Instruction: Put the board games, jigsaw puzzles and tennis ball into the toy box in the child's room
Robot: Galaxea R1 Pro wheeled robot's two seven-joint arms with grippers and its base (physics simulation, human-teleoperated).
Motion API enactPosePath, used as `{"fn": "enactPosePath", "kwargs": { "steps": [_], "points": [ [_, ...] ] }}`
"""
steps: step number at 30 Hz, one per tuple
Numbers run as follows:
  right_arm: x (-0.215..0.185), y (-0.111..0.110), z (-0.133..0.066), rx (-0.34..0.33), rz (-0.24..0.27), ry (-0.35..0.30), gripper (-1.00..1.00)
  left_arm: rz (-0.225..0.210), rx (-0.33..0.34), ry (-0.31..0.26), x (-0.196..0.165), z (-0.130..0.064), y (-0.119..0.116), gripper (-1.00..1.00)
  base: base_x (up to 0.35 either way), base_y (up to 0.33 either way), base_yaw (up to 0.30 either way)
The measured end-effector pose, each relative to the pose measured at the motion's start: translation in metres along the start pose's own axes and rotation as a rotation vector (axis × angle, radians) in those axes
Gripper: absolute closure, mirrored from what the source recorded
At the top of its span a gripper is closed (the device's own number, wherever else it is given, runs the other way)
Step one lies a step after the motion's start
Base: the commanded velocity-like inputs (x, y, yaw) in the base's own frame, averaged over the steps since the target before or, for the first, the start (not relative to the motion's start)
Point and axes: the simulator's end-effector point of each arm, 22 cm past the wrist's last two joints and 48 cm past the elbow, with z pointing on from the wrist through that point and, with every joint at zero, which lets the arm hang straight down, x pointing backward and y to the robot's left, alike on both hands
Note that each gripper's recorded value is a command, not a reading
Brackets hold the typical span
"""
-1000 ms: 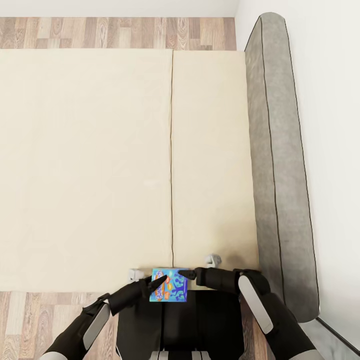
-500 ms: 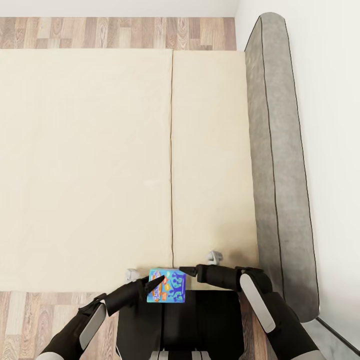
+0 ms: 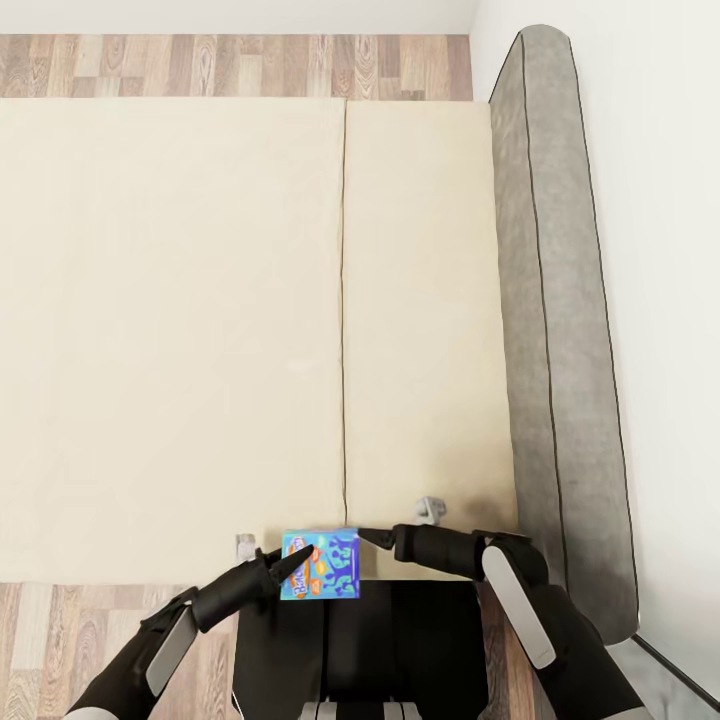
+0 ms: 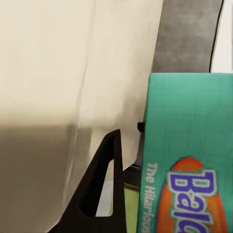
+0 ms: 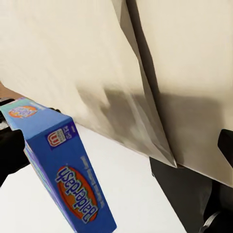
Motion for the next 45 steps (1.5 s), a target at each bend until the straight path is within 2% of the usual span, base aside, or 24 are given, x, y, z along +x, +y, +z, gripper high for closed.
{"fn": "enactPosePath", "kwargs": {
  "steps": [3, 6, 10, 21, 30, 31, 32, 39, 45],
  "points": [
    [-0.001, 0.001, -0.001, -0.001, -0.004, -0.003, -1.00, -0.007, 0.003, -0.004, -0.001, -0.002, 0.000, 1.00, 0.000, 0.000, 0.000],
    [-0.002, 0.002, -0.001, -0.001, -0.007, -0.004, -1.00, -0.039, 0.004, 0.003, 0.000, -0.002, 0.000, 1.00, 0.000, 0.000, 0.000],
    [-0.002, 0.002, -0.001, -0.001, -0.008, -0.005, -1.00, -0.055, 0.004, 0.009, 0.001, -0.002, 0.000, 1.00, 0.000, 0.000, 0.000],
    [-0.002, 0.004, -0.001, -0.004, -0.007, -0.001, -1.00, -0.159, 0.007, 0.054, 0.006, 0.000, -0.001, 1.00, 0.000, 0.000, 0.000],
    [-0.006, 0.013, -0.003, -0.029, -0.005, -0.006, -1.00, -0.177, 0.018, 0.054, -0.007, 0.000, -0.007, 1.00, 0.000, 0.000, 0.000],
    [-0.005, 0.003, -0.004, 0.014, -0.038, -0.003, -1.00, -0.187, 0.022, 0.041, -0.013, -0.001, -0.008, 1.00, 0.000, 0.000, 0.000],
    [-0.005, 0.002, -0.004, 0.020, -0.043, -0.003, -1.00, -0.188, 0.023, 0.040, -0.013, -0.001, -0.008, 1.00, 0.000, 0.000, 0.000],
    [-0.010, -0.009, -0.017, 0.047, -0.072, -0.004, -1.00, -0.227, 0.016, 0.022, -0.025, -0.007, -0.006, 1.00, 0.000, 0.000, 0.000],
    [-0.014, -0.011, -0.023, 0.055, -0.087, -0.008, -1.00, -0.230, 0.019, 0.018, -0.029, -0.008, -0.007, 1.00, 0.000, 0.000, 0.000]
  ]
}}
